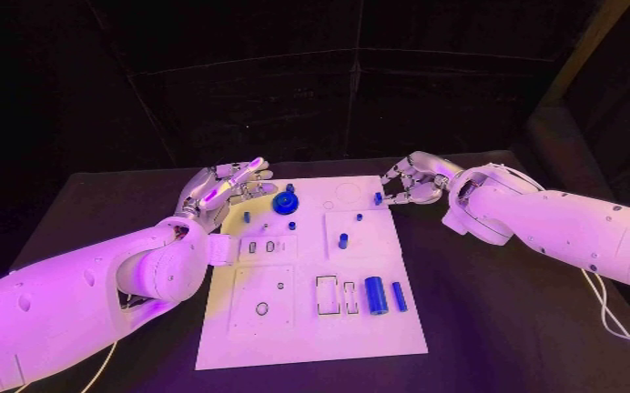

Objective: Assemble the parts on the task board

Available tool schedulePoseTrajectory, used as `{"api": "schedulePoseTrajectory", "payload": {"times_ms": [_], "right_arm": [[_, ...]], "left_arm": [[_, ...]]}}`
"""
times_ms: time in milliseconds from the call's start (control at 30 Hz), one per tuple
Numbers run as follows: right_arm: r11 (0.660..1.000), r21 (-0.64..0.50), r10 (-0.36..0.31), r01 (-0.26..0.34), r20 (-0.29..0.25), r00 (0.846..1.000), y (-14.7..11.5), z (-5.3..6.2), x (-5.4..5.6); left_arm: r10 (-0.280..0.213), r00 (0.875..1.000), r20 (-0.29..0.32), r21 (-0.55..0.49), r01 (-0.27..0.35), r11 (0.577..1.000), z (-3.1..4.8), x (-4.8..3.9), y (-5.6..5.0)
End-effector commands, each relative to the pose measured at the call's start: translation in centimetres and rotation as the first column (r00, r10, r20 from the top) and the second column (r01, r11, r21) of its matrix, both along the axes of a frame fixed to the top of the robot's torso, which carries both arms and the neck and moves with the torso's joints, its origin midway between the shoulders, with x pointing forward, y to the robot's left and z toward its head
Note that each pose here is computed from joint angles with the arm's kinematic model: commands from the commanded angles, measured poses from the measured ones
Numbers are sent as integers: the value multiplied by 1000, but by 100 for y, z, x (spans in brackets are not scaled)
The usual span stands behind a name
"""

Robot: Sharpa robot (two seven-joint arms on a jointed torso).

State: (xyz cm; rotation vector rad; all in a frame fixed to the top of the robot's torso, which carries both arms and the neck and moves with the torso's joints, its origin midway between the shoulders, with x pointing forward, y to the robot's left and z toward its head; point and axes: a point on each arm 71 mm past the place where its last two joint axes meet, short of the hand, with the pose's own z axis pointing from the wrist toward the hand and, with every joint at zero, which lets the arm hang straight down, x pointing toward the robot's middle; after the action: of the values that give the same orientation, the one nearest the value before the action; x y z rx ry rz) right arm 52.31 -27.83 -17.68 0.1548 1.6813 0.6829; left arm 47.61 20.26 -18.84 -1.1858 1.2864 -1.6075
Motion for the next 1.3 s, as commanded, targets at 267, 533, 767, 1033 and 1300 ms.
{"api": "schedulePoseTrajectory", "payload": {"times_ms": [267,533,767,1033,1300], "right_arm": [[999,-42,4,-5,-17,1000,23,-85,63],[999,-48,-3,2,-23,1000,75,-133,125],[998,-57,2,-5,-52,999,122,-230,123],[998,-61,3,-7,-65,998,147,-287,128],[998,-60,4,-8,-65,998,166,-302,138]], "left_arm": [[-15,1000,18,-6,15,1000,14,9,-16],[-15,1000,17,-6,15,1000,10,15,-20],[-14,1000,17,-5,15,1000,8,19,-17],[-12,1000,16,-4,12,1000,5,25,-10],[-11,1000,16,-3,11,1000,3,28,-1]]}}
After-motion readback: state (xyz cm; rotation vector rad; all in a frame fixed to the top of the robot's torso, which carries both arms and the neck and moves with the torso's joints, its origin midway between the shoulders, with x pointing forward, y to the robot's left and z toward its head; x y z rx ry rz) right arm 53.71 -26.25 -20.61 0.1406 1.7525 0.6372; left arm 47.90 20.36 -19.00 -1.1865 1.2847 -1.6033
